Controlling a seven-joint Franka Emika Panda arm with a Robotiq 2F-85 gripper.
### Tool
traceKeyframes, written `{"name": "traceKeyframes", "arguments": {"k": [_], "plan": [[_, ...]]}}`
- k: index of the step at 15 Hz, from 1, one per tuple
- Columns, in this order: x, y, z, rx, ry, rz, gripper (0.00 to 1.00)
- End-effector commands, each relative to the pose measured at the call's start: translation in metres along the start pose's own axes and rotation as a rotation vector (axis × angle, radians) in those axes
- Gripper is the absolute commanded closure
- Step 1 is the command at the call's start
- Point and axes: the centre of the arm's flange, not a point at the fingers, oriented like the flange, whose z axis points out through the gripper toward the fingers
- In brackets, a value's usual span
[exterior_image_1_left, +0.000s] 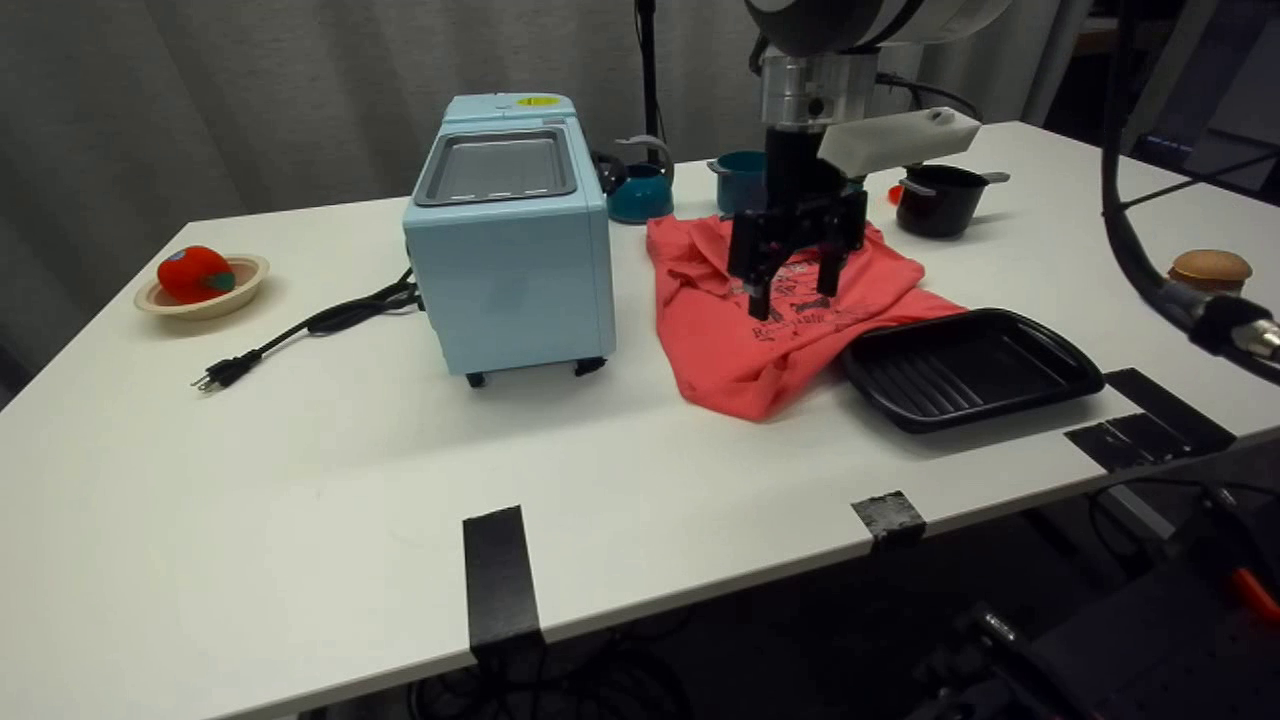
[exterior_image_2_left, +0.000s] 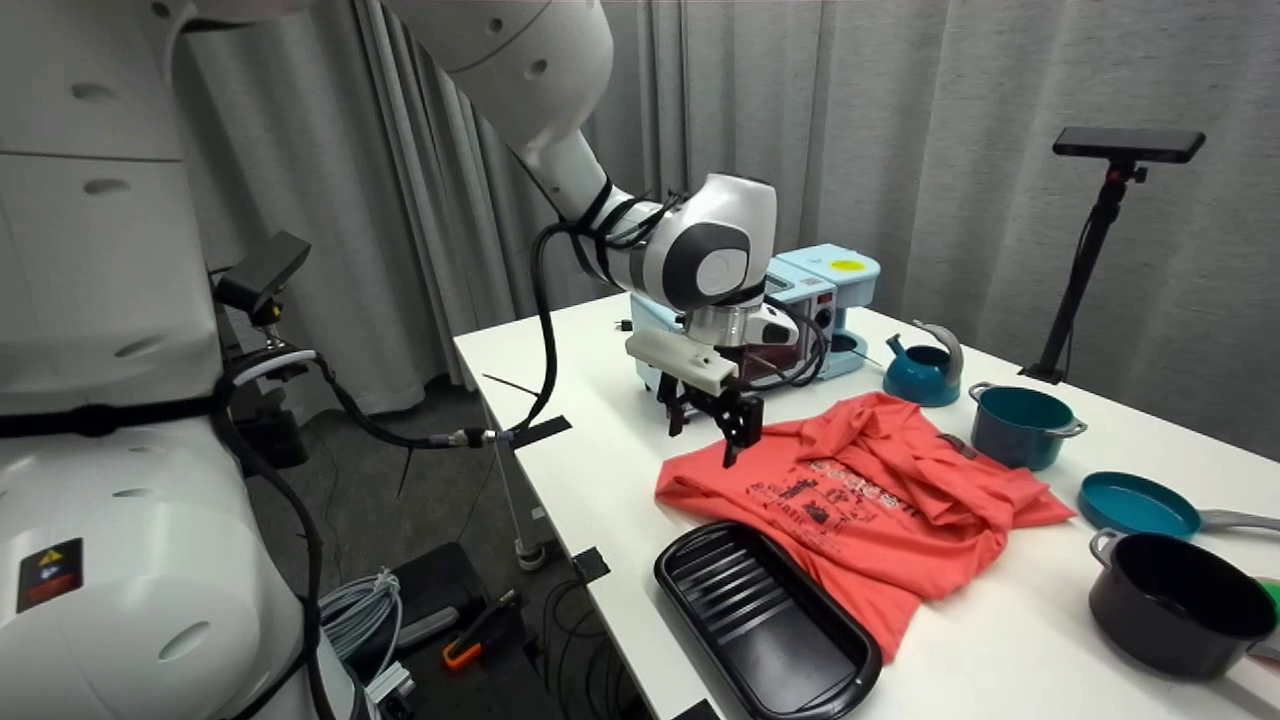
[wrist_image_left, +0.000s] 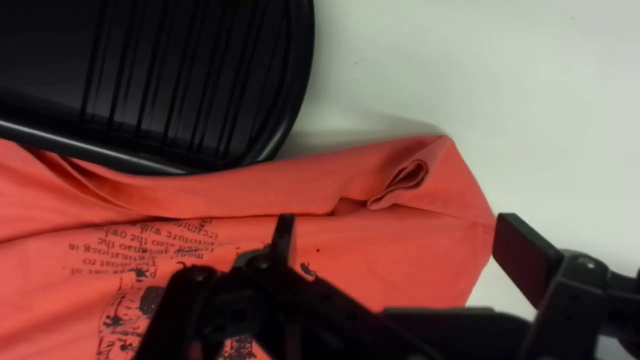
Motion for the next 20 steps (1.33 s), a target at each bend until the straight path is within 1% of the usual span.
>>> {"name": "traceKeyframes", "arguments": {"k": [1, 6, 9, 13, 17, 18, 19, 20], "plan": [[0.037, 0.007, 0.02, -0.022, -0.028, 0.003, 0.0], [0.064, 0.016, 0.033, -0.023, -0.039, -0.007, 0.0], [0.072, 0.023, 0.042, -0.013, -0.064, -0.006, 0.0], [0.076, 0.03, 0.052, -0.017, -0.122, -0.01, 0.0], [0.079, 0.04, 0.053, -0.02, -0.17, -0.001, 0.0], [0.079, 0.041, 0.05, -0.017, -0.178, 0.01, 0.0], [0.068, 0.033, 0.056, -0.004, -0.154, 0.022, 0.0], [0.069, 0.035, 0.055, -0.004, -0.16, 0.026, 0.0]]}}
